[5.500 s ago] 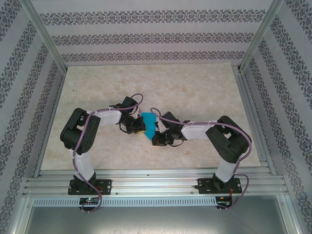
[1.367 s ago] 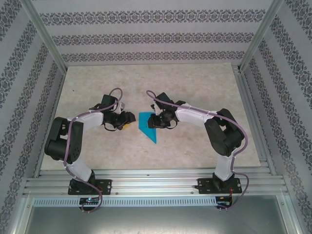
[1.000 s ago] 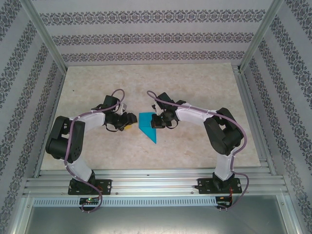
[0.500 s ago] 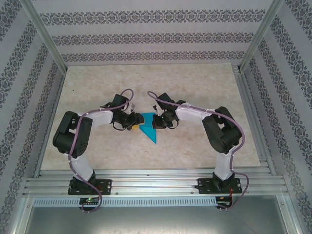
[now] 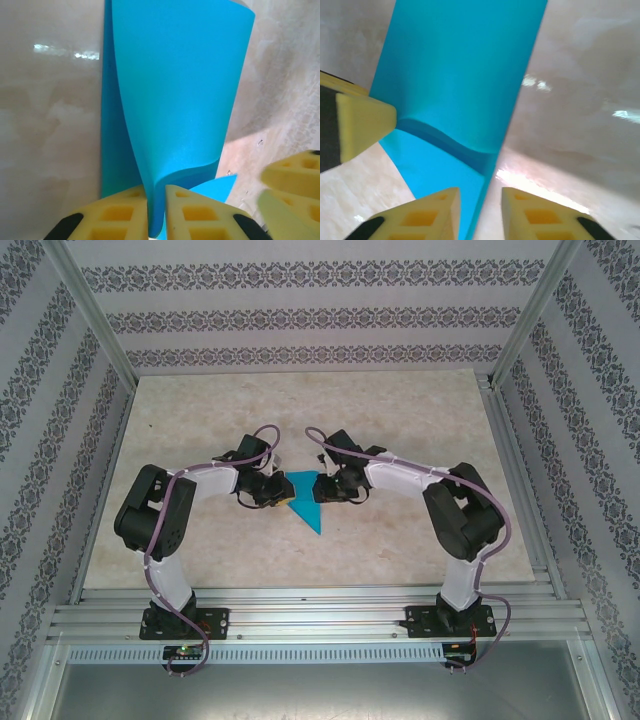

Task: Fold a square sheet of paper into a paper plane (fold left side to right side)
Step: Fourth fold the wing at the center of the table.

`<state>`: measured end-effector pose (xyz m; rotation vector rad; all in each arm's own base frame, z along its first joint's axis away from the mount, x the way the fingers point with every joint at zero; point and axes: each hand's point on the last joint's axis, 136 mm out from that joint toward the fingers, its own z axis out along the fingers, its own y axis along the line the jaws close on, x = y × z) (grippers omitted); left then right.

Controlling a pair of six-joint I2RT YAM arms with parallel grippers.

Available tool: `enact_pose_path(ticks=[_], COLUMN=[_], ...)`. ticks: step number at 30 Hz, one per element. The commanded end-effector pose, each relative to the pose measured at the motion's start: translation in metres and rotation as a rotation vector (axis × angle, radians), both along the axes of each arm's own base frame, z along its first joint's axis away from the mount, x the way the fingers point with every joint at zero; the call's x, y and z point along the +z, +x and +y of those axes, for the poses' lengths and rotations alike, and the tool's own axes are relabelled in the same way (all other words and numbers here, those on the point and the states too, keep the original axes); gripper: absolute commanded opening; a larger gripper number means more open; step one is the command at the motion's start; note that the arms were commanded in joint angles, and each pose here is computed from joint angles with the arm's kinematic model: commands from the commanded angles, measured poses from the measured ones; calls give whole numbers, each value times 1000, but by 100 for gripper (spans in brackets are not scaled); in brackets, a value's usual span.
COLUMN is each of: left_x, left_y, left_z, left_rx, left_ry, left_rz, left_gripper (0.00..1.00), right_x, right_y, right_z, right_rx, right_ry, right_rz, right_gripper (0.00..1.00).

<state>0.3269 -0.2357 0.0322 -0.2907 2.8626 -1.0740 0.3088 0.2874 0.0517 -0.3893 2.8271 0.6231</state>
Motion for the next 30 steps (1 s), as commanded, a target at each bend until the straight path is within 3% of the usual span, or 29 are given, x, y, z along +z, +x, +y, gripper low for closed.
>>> enact_pose_path(ticks=[1, 9, 17, 30], left_x=[14, 28, 33, 35], left_y=[4, 5, 5, 5], left_z=[-3, -8, -11, -11], left_rx=[7, 33, 31, 21], left_ry=[1, -39, -55, -47], left_rz=[-28, -11, 0, 0], left_gripper=[15, 12, 11, 11], right_x=[27, 17, -8, -26], right_y=[0, -42, -48, -47], right_z=[-7, 26, 45, 47], right_rx=[30, 237, 351, 393], right_ry=[-87, -257, -394, -486], right_rz=[-166, -385, -455, -463], right_gripper=[34, 43, 45, 34])
